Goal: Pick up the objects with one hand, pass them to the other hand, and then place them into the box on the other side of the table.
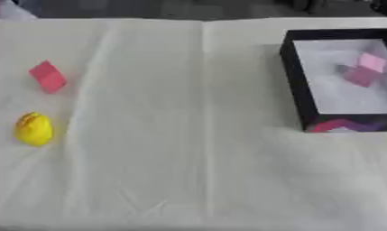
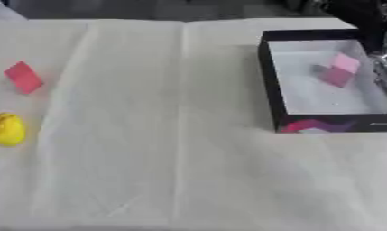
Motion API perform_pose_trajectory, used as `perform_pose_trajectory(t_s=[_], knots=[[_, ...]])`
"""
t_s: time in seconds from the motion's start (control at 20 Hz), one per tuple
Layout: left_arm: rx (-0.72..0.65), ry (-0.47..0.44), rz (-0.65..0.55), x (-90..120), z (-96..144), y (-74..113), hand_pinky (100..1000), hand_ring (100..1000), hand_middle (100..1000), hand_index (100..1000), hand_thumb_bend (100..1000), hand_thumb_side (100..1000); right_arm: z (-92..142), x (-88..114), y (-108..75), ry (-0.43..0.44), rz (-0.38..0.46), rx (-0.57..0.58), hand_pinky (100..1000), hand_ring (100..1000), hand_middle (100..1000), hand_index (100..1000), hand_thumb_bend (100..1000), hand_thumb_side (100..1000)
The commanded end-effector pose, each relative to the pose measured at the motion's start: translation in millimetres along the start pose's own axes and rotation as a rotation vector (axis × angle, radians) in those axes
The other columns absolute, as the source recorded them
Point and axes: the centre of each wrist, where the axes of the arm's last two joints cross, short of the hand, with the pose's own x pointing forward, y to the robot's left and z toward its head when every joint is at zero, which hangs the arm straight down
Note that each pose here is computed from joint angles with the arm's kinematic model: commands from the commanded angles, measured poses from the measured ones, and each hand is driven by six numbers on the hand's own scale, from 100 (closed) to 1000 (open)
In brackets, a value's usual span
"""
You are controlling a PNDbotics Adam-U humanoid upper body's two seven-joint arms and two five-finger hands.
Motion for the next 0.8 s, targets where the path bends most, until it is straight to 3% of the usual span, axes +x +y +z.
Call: perform_pose_trajectory(t_s=[0.05,0.5,0.8], knots=[[-0.051,0.037,-0.049,5,-7,4.4,951,853,792,894,788,356,-2,12,-2.1,-0.033,-0.005,-0.005,916,908,860,1000,122,222],[-0.149,0.043,-0.149,44,-38,-22.2,973,875,813,909,807,301,-2,14,7.7,-0.023,-0.043,0.021,916,906,858,1000,115,243],[-0.197,0.034,-0.176,52,-44,-31.8,985,886,812,900,801,265,-3,14,11.9,-0.021,-0.055,0.031,916,903,855,1000,109,249]])
